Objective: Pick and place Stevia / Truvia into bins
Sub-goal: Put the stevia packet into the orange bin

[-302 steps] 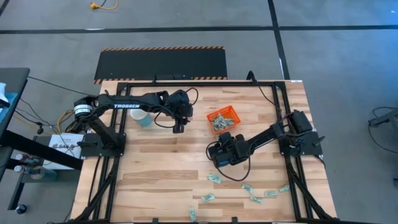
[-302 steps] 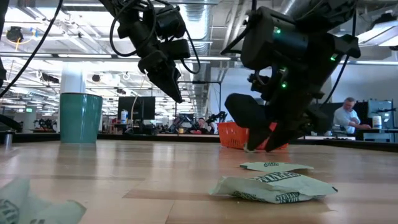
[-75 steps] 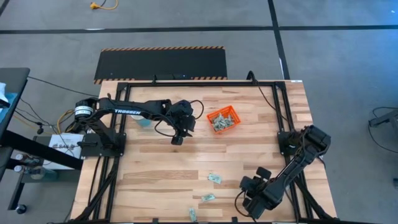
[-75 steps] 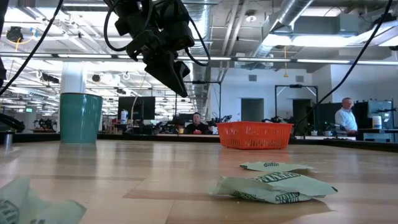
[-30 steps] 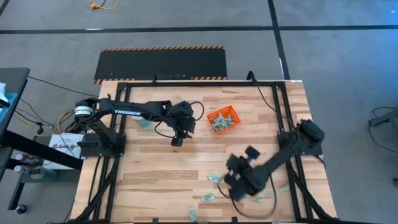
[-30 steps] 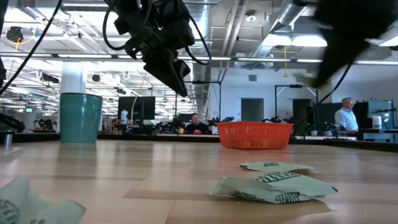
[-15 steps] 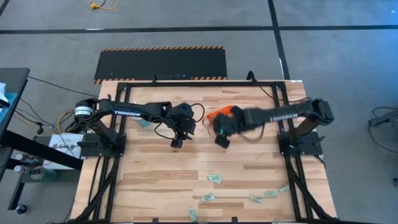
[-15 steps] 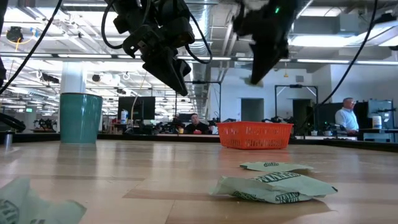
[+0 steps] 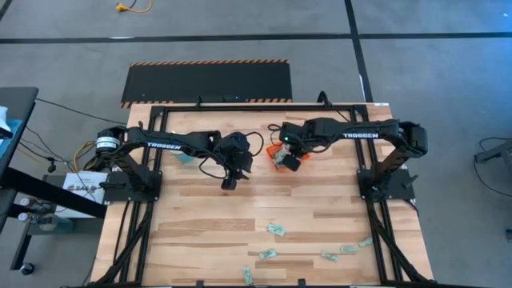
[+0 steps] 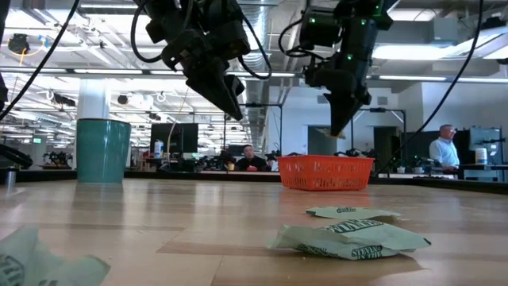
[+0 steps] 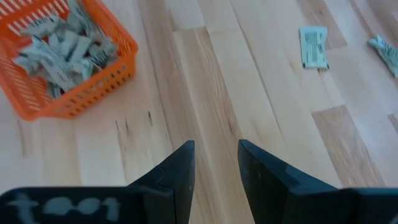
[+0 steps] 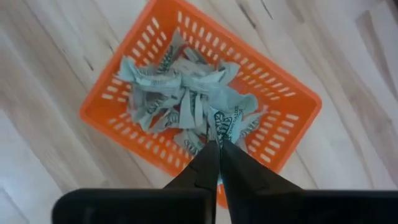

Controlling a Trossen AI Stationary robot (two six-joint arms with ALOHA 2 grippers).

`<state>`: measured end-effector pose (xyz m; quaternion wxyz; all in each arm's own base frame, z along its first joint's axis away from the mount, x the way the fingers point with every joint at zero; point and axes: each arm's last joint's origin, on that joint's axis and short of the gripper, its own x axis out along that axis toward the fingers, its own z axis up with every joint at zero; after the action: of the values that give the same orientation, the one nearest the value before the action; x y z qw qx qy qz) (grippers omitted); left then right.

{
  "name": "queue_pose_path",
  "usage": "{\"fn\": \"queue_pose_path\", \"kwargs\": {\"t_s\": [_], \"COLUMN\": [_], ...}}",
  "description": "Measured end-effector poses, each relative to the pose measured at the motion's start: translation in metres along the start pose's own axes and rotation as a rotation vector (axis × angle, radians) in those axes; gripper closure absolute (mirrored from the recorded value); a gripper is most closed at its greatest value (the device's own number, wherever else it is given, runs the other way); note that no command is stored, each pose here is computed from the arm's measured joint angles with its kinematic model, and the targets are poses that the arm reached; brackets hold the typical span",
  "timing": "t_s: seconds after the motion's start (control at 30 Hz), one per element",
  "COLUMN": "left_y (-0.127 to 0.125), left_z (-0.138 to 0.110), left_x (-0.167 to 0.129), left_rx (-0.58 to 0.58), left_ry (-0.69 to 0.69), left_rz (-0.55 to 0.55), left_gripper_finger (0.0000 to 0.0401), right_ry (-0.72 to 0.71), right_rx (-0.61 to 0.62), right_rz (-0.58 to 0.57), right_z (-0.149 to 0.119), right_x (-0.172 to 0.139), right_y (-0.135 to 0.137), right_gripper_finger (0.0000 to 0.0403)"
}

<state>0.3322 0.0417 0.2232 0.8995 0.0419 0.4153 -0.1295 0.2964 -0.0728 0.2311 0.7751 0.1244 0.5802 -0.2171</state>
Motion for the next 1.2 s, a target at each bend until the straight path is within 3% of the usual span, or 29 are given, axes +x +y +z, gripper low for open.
{"fn": "queue_pose_path", "kwargs": {"t_s": [0.33,0.6,0.7,0.93,1.07,1.2], "left_y": [-0.004,-0.024,-0.038,-0.078,-0.103,-0.124], "left_z": [0.007,0.012,0.015,0.028,0.035,0.033], "left_x": [0.001,0.007,0.010,0.017,0.038,0.072], "left_rx": [0.021,0.087,0.132,0.244,0.326,0.400], "left_ry": [-0.054,-0.059,-0.059,-0.130,-0.200,-0.238], "left_rz": [-0.013,-0.053,-0.080,-0.143,-0.183,-0.203], "left_gripper_finger": [0.0292,0.0292,0.0292,0.0292,0.0292,0.0292], "right_ry": [-0.007,-0.095,-0.151,-0.326,-0.368,-0.394], "right_rx": [-0.019,-0.067,-0.063,0.102,0.168,0.184], "right_rz": [-0.003,0.019,0.035,0.124,0.169,0.125], "right_z": [0.007,-0.002,-0.022,-0.088,-0.121,-0.143], "right_x": [0.010,-0.013,-0.020,-0.020,-0.010,-0.002], "right_y": [-0.007,-0.004,-0.006,-0.012,-0.006,0.001], "right_gripper_finger": [0.0309,0.0305,0.0311,0.0321,0.0321,0.0321]}}
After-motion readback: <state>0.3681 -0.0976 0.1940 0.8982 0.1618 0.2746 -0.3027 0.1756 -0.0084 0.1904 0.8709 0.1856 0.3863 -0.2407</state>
